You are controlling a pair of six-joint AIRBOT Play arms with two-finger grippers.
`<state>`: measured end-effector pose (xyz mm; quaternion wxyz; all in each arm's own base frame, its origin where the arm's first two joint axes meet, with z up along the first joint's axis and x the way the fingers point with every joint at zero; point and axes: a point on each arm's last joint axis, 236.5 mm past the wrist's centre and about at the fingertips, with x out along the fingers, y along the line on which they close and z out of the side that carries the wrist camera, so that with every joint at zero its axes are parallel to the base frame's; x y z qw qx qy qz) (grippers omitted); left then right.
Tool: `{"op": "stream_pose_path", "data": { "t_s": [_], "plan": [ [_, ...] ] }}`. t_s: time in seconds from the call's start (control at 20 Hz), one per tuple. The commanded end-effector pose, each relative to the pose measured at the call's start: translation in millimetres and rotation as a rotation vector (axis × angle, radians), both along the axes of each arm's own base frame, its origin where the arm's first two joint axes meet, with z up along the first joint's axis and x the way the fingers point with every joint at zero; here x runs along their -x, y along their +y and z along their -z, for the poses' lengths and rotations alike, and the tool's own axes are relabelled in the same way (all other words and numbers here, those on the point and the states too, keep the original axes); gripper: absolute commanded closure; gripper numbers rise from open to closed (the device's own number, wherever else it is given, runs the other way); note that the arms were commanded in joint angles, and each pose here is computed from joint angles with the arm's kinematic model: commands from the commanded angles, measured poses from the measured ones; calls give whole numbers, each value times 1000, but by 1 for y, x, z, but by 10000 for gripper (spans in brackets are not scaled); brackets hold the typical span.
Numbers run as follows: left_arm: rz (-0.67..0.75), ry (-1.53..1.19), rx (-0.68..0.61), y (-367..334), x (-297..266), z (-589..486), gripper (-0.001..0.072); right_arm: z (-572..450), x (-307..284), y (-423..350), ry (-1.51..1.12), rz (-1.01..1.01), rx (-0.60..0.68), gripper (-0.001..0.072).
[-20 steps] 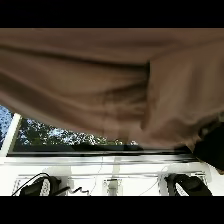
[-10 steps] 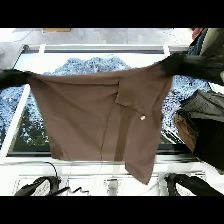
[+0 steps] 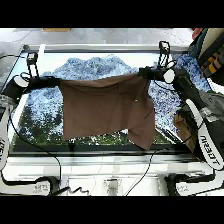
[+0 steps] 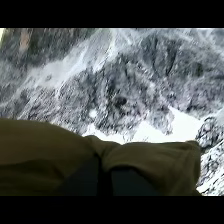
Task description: Fold the clothes and pants, and hang the long-sleeved shirts on hangers.
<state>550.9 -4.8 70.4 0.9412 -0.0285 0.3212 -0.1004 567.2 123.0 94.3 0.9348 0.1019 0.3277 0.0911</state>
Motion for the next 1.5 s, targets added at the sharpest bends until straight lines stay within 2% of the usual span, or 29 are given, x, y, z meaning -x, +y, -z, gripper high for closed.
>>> {"op": "stream_pose_path", "data": {
  "t_s": [0.0,0.15,0.25,0.45,0.7,0.75,0.8,0.85,0.9,1.0,1.05,1.1,1.15,1.2,1.35,1.45],
  "plan": [
    [-43,-93,-20,11,-14,-24,687,7,-12,-25,-14,48,2,687],
    [19,24,23,-6,8,-10,687,38,11,-52,159,71,22,687],
    [88,229,98,-30,41,27,687,60,32,-63,291,71,34,688],
    [218,536,156,-57,92,89,687,86,58,-66,436,54,50,688],
    [237,625,175,-61,102,116,685,98,76,-65,524,39,59,686],
    [235,622,176,-60,102,116,618,99,78,-65,533,37,59,561],
    [234,621,176,-60,101,115,347,99,79,-65,537,36,61,159],
    [231,620,178,-59,101,114,-13,99,78,-65,534,34,63,27],
    [223,624,183,-58,102,113,21,97,78,-68,532,36,74,30],
    [223,630,187,-53,107,105,24,92,85,-82,539,43,146,61],
    [216,646,185,-46,113,99,184,87,93,-97,555,48,212,203],
    [200,678,163,-33,123,94,647,82,102,-111,574,34,269,409],
    [174,692,140,-16,131,88,688,75,113,-123,594,5,303,587],
    [131,690,126,3,136,78,688,68,124,-134,614,-9,318,690],
    [6,594,85,57,145,36,689,47,163,-167,681,-14,291,689],
    [-90,546,-20,100,165,8,688,42,196,-161,701,-120,200,689]
  ]
}}
